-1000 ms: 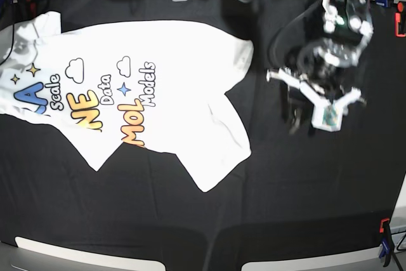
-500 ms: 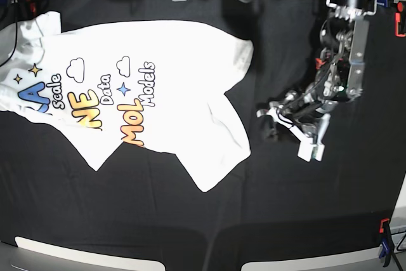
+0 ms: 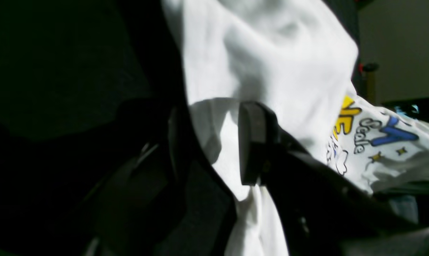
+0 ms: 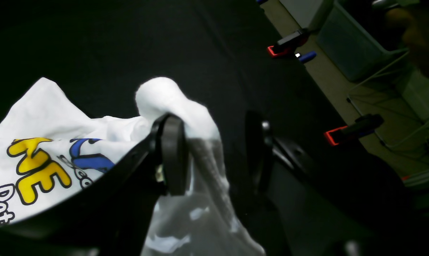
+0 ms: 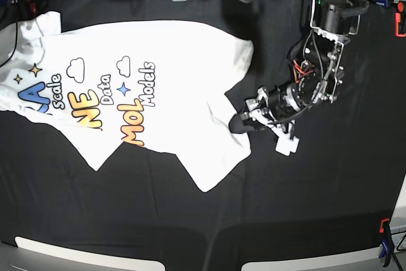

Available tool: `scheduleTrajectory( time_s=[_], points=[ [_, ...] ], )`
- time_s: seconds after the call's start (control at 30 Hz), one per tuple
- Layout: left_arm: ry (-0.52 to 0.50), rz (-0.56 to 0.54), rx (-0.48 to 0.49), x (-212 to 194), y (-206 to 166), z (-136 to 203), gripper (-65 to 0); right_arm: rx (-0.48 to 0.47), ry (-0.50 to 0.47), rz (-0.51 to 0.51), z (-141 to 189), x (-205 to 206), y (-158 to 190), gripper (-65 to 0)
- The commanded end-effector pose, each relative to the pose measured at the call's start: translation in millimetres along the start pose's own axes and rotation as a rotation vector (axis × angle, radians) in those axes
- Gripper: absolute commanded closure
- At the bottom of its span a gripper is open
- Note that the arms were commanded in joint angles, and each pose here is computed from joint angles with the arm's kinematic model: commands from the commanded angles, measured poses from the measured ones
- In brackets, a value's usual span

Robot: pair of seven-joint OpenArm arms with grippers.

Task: Layout the t-shirt on the table in an organized manner, then fold the t-shirt properly
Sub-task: 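Move the left gripper to the shirt's hem edge and grasp it, then drag the grasped hem with the left gripper away from the printed text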

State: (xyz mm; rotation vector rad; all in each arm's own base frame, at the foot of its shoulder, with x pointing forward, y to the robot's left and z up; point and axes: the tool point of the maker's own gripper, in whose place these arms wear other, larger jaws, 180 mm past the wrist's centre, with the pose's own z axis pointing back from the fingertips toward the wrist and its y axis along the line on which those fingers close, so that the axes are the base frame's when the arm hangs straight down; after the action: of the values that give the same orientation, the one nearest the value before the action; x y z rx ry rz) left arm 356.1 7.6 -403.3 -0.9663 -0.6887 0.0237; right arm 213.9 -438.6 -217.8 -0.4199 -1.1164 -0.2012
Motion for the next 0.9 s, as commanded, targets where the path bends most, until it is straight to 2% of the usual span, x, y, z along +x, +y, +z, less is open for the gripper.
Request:
scheduleTrajectory(
  time_s=[0.0, 0.13, 0.47, 0.63, 0.77, 0.8, 0.87],
  points=[
    [-0.049, -0.014, -0.073, 20, -18, -1, -21.5, -0.007, -0.055, 0.015, 2, 18, -4, -25.0],
    [-0.073, -0.039, -0.170, 24, -35, 1, -21.5, -0.007, -0.055, 0.015, 2, 18, -4, -25.0],
    [-0.056, -0.075, -0.140, 21, -31, -1, -21.5, -0.007, -0.055, 0.015, 2, 18, -4, -25.0],
    [-0.057, -0.059, -0.169, 16, -44, -10, -21.5, -0.007, -0.055, 0.015, 2, 18, -4, -25.0],
    [-0.021, -0.094, -0.163, 3, -52, -23, -21.5, -0.007, -0.054, 0.015, 2, 18, -4, -25.0],
    [-0.007, -0.107, -0.158, 0, -54, -26, -21.0, -0.007, -0.051, 0.015, 2, 17, -4, -25.0],
    [0.032, -0.133, -0.137, -8, -50, -27, -12.5, -0.007, -0.051, 0.015, 2, 17, -4, -25.0]
  ],
)
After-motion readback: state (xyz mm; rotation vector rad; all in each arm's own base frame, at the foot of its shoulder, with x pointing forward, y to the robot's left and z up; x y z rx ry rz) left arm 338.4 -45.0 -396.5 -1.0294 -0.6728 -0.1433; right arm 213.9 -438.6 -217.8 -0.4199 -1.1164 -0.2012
